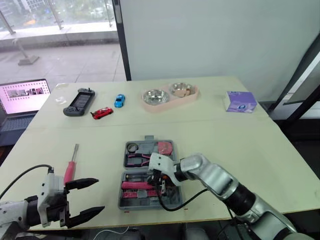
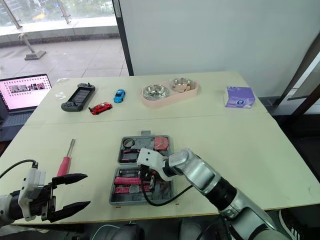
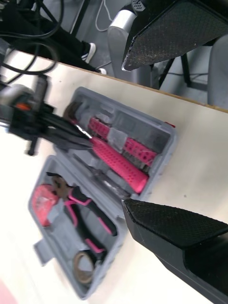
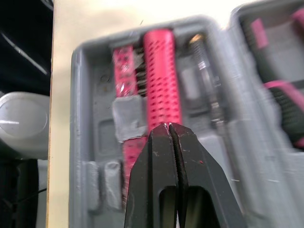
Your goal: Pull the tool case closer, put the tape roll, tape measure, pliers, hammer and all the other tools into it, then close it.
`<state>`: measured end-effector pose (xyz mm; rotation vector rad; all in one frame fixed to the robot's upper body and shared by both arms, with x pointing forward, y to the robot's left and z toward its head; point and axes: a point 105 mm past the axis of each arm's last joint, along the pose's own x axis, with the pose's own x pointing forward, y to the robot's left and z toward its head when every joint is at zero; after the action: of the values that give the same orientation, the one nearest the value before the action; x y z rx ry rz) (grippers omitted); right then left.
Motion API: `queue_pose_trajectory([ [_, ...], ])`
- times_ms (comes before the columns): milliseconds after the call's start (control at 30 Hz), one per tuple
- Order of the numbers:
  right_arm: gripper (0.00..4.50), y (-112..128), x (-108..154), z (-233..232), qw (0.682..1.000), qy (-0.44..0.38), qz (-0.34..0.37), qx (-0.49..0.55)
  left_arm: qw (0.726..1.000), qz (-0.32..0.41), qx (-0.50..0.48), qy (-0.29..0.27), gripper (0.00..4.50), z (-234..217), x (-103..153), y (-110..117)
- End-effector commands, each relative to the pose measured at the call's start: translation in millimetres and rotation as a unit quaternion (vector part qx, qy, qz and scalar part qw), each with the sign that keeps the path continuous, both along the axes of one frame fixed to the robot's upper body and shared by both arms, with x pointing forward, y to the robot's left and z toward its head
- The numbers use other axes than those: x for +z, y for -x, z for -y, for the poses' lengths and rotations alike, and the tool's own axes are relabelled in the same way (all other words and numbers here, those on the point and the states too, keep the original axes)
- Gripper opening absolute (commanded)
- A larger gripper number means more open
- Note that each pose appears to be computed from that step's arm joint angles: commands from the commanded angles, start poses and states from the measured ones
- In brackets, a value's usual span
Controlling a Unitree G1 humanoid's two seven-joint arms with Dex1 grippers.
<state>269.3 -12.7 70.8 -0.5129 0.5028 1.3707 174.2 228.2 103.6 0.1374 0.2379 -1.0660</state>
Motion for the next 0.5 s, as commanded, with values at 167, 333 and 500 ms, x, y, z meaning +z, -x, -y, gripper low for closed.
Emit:
queue_pose_trajectory([
  [167,0.06,1.8,25.5,26.4,0.999,0.005,0.038,0.015,1.000,0.014,-0.007,0.001,4.50,1.1,7.1,-2.7],
  [333,0.60,15.3,12.0,26.0,0.999,0.012,0.024,0.027,1.000,0.013,-0.008,0.001,4.50,1.0,6.4,-3.3],
  [500,2.36,12.6,2.4,22.2,0.999,0.015,0.033,0.008,1.000,0.013,-0.007,0.001,4.50,0.8,6.4,-3.4],
])
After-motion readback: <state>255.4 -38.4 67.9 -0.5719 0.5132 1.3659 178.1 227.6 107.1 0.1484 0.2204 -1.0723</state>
